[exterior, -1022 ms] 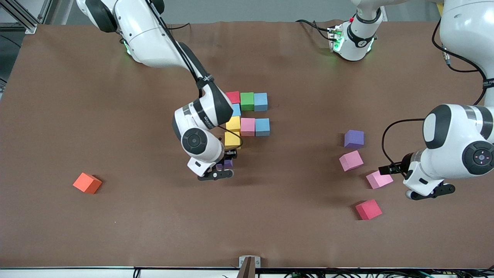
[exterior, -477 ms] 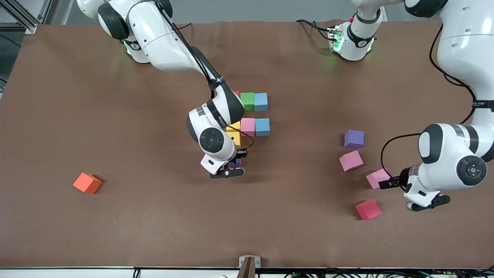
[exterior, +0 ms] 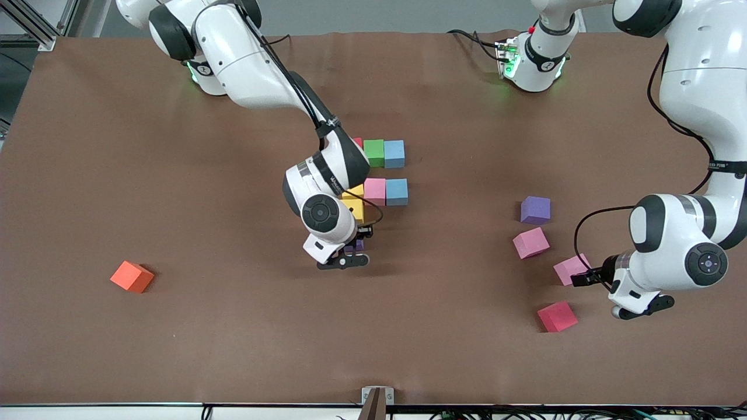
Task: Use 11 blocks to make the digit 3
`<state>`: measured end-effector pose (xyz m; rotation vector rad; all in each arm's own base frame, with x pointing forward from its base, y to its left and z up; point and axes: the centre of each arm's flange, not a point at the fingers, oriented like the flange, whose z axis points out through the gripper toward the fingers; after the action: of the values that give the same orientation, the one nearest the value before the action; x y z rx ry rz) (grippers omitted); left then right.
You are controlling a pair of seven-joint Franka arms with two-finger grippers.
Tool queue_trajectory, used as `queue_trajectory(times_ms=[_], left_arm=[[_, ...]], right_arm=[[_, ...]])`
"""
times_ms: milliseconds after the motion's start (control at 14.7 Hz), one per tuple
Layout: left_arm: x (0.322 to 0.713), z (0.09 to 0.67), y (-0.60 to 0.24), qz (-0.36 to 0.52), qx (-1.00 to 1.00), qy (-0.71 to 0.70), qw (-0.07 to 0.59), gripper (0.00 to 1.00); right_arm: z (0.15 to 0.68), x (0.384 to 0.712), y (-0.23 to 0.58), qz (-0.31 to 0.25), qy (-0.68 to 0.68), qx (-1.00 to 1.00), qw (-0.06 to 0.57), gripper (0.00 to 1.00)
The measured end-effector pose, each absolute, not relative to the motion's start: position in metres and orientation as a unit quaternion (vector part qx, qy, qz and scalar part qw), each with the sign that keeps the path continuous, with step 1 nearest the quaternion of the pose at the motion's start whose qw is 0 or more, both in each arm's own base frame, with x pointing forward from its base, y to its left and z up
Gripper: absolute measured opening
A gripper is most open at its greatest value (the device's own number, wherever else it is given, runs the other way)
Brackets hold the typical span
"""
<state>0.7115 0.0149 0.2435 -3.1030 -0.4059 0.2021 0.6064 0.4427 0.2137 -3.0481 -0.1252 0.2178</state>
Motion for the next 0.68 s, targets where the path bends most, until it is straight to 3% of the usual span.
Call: queue_trajectory(times_ms=[477,682], left_arm=[[0.704,0.204,0.019,0.079,-0.988,-0.133,-0.002,0.98],[0.705,0.204,0.019,0.077,-0.988,-0.133,-0.003,0.67]], right_arm=[[0.204,0.604,0.440,0.078,-0.040,-0.995,0.036,0.56],[0.204,0.603,0.442,0.079,-0.040,-0.995,0.036,0.56]])
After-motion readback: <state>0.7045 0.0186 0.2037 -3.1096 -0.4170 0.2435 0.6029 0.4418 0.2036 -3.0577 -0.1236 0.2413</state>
